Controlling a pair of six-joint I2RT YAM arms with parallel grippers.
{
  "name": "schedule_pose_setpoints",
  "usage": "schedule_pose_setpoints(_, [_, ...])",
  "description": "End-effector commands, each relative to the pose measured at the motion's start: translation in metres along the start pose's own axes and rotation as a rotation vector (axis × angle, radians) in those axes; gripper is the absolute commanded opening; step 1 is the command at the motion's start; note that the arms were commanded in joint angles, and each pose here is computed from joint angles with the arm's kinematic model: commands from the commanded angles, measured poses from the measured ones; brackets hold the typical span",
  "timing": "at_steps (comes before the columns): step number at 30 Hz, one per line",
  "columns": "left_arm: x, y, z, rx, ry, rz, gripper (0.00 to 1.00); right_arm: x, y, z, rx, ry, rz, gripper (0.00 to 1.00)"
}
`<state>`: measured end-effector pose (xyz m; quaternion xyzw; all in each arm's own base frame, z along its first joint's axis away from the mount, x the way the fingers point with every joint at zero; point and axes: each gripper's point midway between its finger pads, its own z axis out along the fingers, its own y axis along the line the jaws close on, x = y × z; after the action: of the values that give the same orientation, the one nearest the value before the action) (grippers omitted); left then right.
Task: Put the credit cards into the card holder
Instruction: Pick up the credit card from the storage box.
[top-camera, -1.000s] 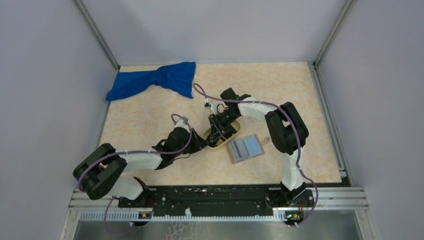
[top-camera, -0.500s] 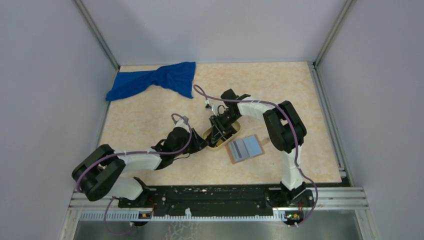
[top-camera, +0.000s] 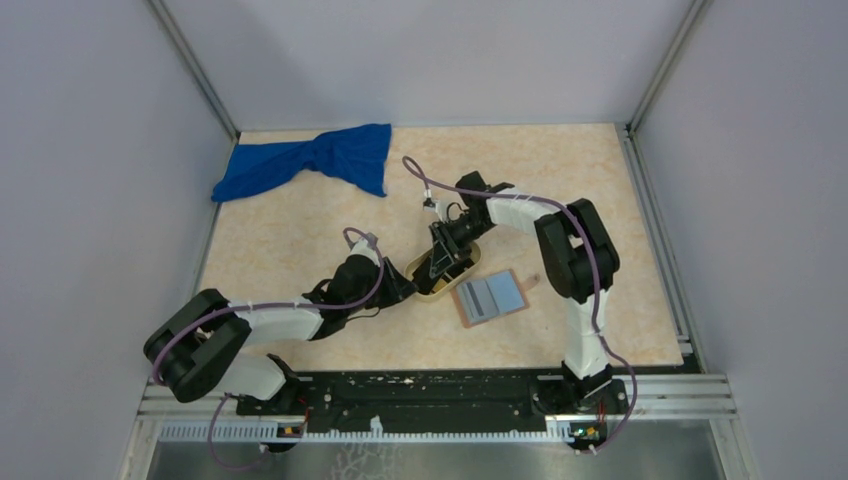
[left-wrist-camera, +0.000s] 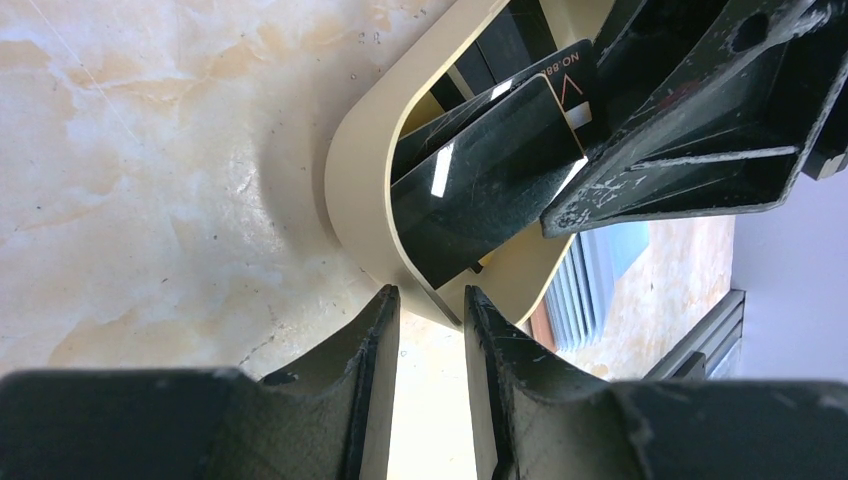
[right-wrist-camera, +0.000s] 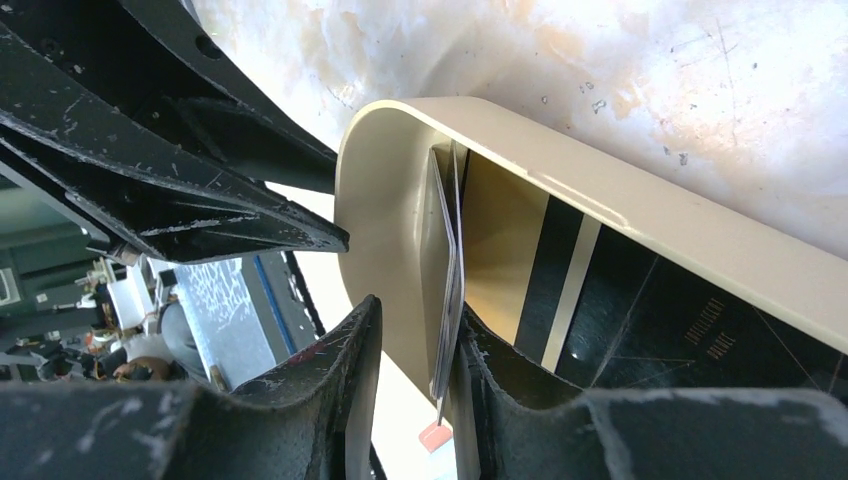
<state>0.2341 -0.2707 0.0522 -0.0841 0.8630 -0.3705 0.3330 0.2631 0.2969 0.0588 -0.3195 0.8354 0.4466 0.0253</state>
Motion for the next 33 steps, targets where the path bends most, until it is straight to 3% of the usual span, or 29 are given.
schedule_pose_setpoints(1, [-0.001, -0.006, -0.003, 0.03, -0.002, 0.014, 0.36, -0.026, 0.028, -0.026, -0.04, -0.087, -0.1, 0.3])
schedule_pose_setpoints(27, [-0.002, -0.009, -0.006, 0.048, -0.002, 0.027, 0.36, -0.032, 0.004, -0.046, 0.002, -0.142, -0.053, 0.26])
schedule_pose_setpoints(33, [-0.002, -0.011, -0.005, 0.051, -0.003, 0.026, 0.37, -0.032, -0.002, -0.048, 0.007, -0.155, -0.035, 0.22])
